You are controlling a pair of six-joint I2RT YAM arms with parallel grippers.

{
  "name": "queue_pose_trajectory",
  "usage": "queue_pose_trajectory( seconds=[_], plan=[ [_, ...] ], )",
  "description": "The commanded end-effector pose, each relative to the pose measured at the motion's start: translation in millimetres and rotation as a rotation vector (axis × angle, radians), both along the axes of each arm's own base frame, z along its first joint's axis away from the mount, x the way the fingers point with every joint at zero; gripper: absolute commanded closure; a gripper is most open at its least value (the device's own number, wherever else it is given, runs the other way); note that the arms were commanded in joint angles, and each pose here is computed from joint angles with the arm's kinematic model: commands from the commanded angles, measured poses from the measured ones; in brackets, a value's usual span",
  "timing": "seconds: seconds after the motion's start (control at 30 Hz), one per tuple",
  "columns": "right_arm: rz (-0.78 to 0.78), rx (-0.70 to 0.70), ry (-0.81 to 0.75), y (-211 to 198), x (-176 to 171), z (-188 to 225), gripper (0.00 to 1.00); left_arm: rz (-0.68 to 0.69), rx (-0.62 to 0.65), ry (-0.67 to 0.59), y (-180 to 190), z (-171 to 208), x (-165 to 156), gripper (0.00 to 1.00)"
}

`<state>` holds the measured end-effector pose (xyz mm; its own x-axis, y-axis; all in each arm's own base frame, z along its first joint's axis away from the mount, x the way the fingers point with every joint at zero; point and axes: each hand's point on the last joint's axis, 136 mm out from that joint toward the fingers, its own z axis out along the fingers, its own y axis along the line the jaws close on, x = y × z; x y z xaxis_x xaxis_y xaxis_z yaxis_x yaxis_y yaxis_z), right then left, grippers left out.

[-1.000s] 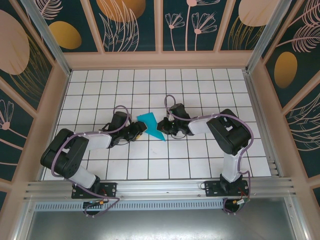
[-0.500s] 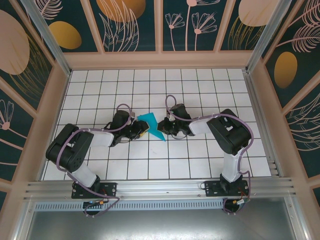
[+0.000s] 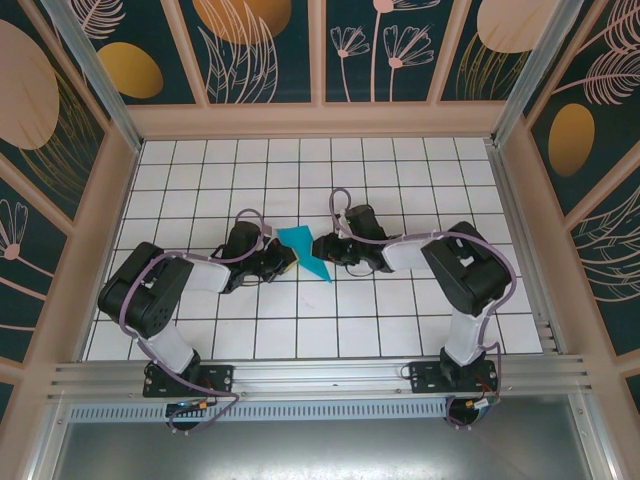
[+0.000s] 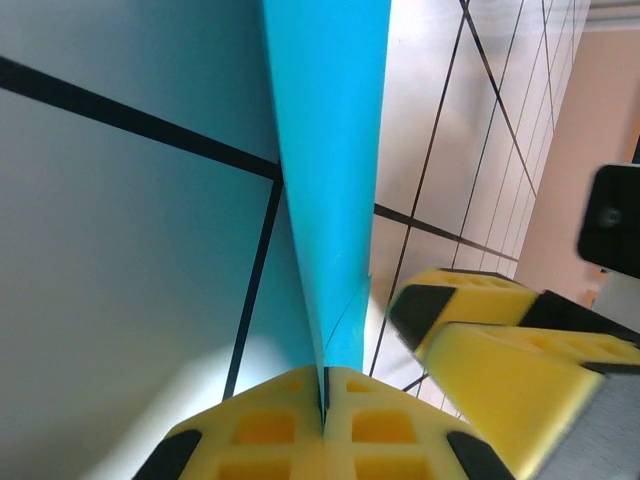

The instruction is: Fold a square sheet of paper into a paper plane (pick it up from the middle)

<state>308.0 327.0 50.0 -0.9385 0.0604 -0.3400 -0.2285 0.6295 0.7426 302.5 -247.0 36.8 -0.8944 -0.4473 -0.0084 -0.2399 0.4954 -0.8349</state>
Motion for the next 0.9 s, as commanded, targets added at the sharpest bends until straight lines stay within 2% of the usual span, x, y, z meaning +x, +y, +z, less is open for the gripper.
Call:
queue_pose_trajectory(
  seconds=[0.0,0.1,0.3,0.4,0.57,0.87],
  plan=[
    [0.017,-0.072,-0.206,-12,5,22,0.55,-0.017,-0.035,-0.040,-8,16,5,0.98],
    [0.025,-0.192,-0.357,-21,0,25,0.49,-0.017,-0.039,-0.035,-9,19,6,0.97],
    [0.107,-0.373,-0.674,-20,-18,31,0.51,-0.014,-0.036,-0.018,-11,20,7,0.97],
    [0.147,-0.453,-0.781,-14,-22,30,0.53,-0.010,-0.030,-0.015,-10,21,7,0.97],
    [0.231,-0.504,-0.869,4,-28,19,0.55,-0.009,-0.026,-0.012,-10,24,8,0.97],
    [0.272,-0.589,-0.939,26,-23,2,0.57,-0.006,-0.023,-0.006,-10,24,8,0.97]
  ],
)
